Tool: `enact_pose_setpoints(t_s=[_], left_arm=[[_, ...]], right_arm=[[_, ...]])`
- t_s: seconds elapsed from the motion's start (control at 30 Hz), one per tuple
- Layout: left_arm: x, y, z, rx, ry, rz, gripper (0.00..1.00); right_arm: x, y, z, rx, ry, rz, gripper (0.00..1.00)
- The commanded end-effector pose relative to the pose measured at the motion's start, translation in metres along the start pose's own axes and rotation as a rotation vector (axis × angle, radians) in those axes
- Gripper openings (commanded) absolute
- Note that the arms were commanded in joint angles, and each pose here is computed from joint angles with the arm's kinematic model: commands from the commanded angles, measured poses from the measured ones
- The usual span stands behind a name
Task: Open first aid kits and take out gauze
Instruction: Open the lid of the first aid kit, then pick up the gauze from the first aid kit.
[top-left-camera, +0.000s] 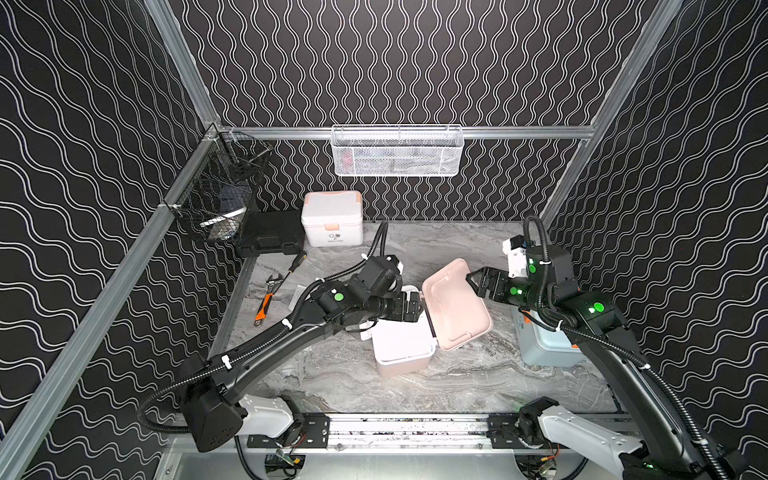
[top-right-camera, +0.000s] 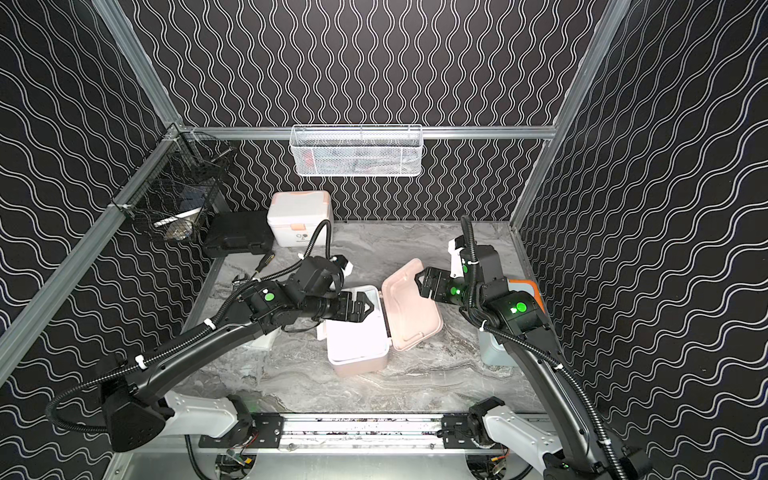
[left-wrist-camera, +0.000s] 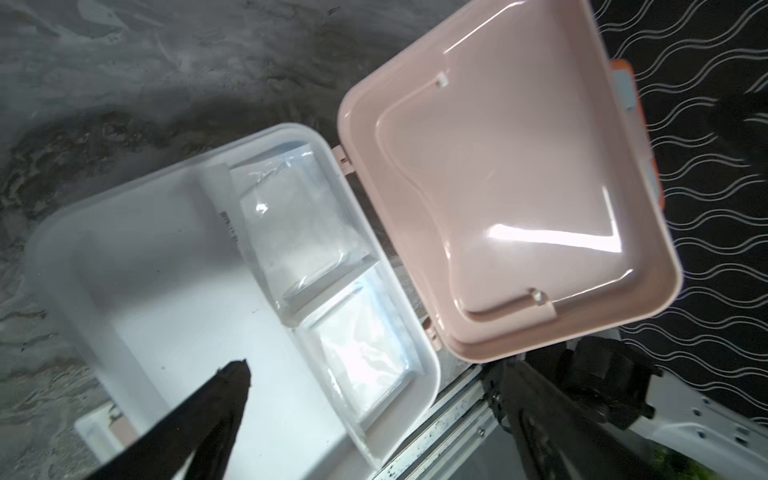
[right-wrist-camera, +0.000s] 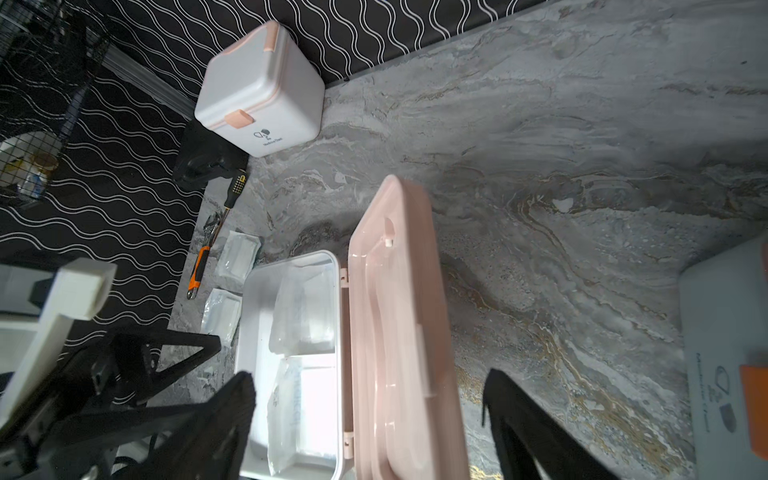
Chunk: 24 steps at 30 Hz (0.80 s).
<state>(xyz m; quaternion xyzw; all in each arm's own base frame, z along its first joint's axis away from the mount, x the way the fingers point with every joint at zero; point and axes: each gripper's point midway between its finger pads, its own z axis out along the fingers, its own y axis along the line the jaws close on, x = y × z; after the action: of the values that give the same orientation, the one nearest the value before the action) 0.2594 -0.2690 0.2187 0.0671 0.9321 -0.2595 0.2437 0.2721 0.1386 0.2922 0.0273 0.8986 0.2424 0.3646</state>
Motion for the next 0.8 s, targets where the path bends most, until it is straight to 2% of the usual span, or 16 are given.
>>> enact_pose_setpoints(t_s=[0.0,0.17,0.37,0.5,0.77], left_arm=[[0.004,0.011,0.007,-0.032,-0.011,-0.014,0.99],[0.011,0.020,0.021,-0.064,0.006,-0.024,0.99],[0.004,0.024,0.027,-0.109,0.004,-0.010,0.97],[-0.001,0.031,0.029,-0.176,0.011,0.009,0.89],[-0.007,0.040,0.038,-0.274,0.047,0.039,0.62]], right_arm=[[0.008,0.006,0.007,-0.040,0.041,0.003,0.88],[0.027,0.012,0.023,-0.095,0.140,0.007,0.88],[0.059,0.026,0.043,-0.133,0.262,-0.028,0.87],[0.072,0.033,0.052,-0.131,0.304,-0.057,0.86],[0.085,0.029,0.063,-0.104,0.337,-0.062,0.79]])
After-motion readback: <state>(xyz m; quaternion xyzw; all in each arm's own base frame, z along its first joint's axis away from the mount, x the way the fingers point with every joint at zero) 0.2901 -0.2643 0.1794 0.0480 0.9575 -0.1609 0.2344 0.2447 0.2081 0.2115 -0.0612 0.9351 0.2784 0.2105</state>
